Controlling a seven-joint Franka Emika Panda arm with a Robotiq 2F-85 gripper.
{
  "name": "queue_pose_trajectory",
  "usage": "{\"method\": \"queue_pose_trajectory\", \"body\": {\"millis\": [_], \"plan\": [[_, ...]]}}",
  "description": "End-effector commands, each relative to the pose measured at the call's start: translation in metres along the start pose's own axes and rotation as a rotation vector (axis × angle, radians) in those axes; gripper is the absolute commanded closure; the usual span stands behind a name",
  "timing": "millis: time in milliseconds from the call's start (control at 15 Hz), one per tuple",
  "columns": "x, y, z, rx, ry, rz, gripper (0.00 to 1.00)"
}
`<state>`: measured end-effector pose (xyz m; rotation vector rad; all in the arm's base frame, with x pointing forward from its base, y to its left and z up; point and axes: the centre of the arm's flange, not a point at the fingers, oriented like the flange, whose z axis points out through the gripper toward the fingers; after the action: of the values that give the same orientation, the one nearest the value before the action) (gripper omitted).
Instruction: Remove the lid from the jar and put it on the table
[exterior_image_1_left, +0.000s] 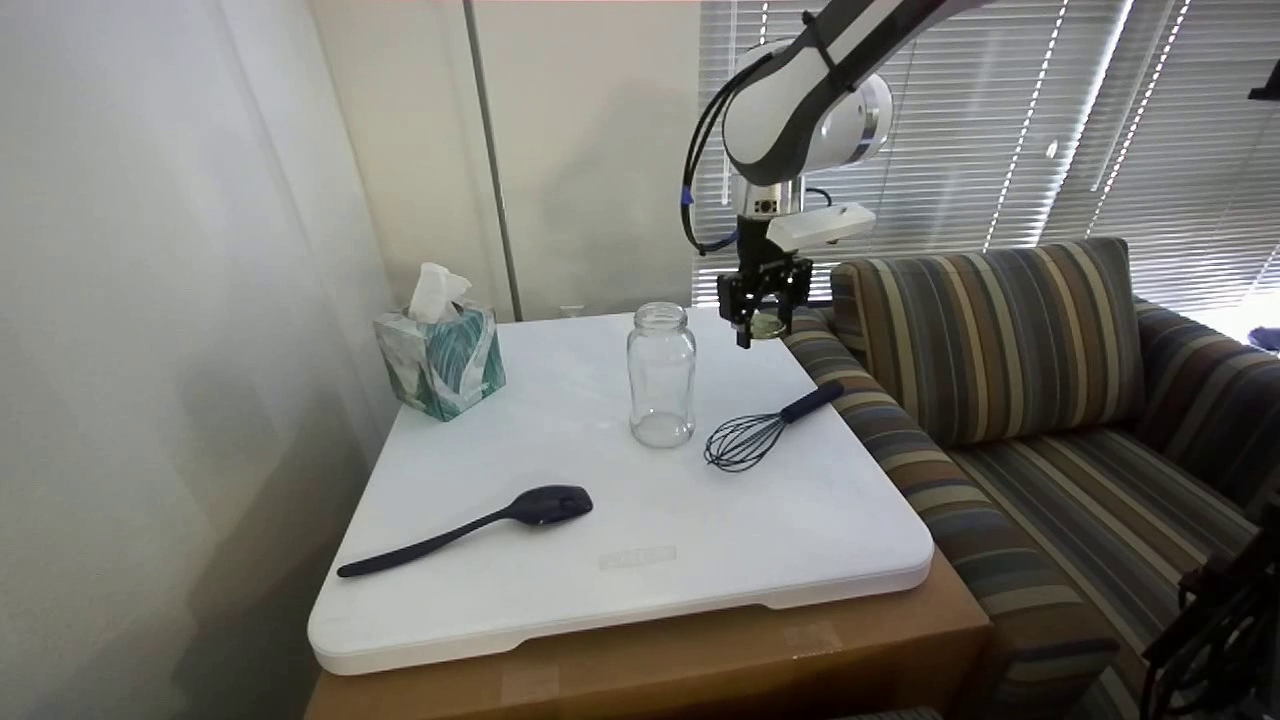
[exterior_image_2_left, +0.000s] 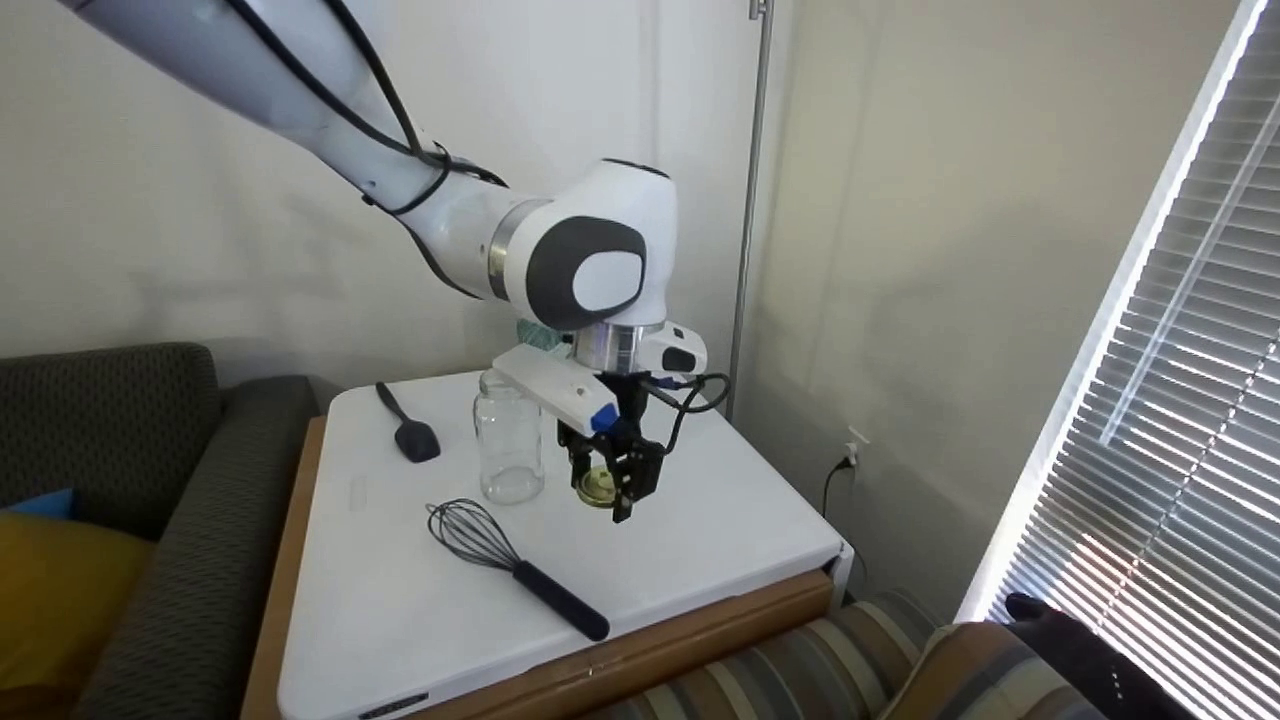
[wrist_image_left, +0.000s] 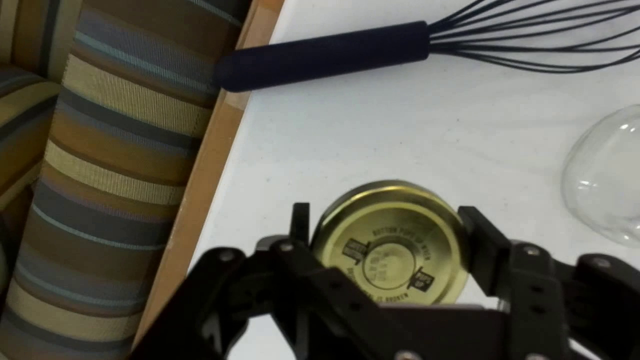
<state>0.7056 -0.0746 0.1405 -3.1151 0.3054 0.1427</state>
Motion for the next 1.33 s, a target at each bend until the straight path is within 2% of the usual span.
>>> {"method": "queue_pose_trajectory", "body": {"millis": [0, 267, 600, 1000, 1267], "plan": [[0.015, 0.01, 0.024, -0.005, 0.025, 0.129, 0.53], [0.019, 0.015, 0.057, -0.007, -0.019, 0.205, 0.53], [0.02, 0.016, 0.086, 0.037, -0.055, 0.293, 0.53], [0.028, 0.015, 0.085, 0.011, -0.026, 0.486, 0.53], [0.029, 0.014, 0.085, 0.01, -0.036, 0.524, 0.53]]}}
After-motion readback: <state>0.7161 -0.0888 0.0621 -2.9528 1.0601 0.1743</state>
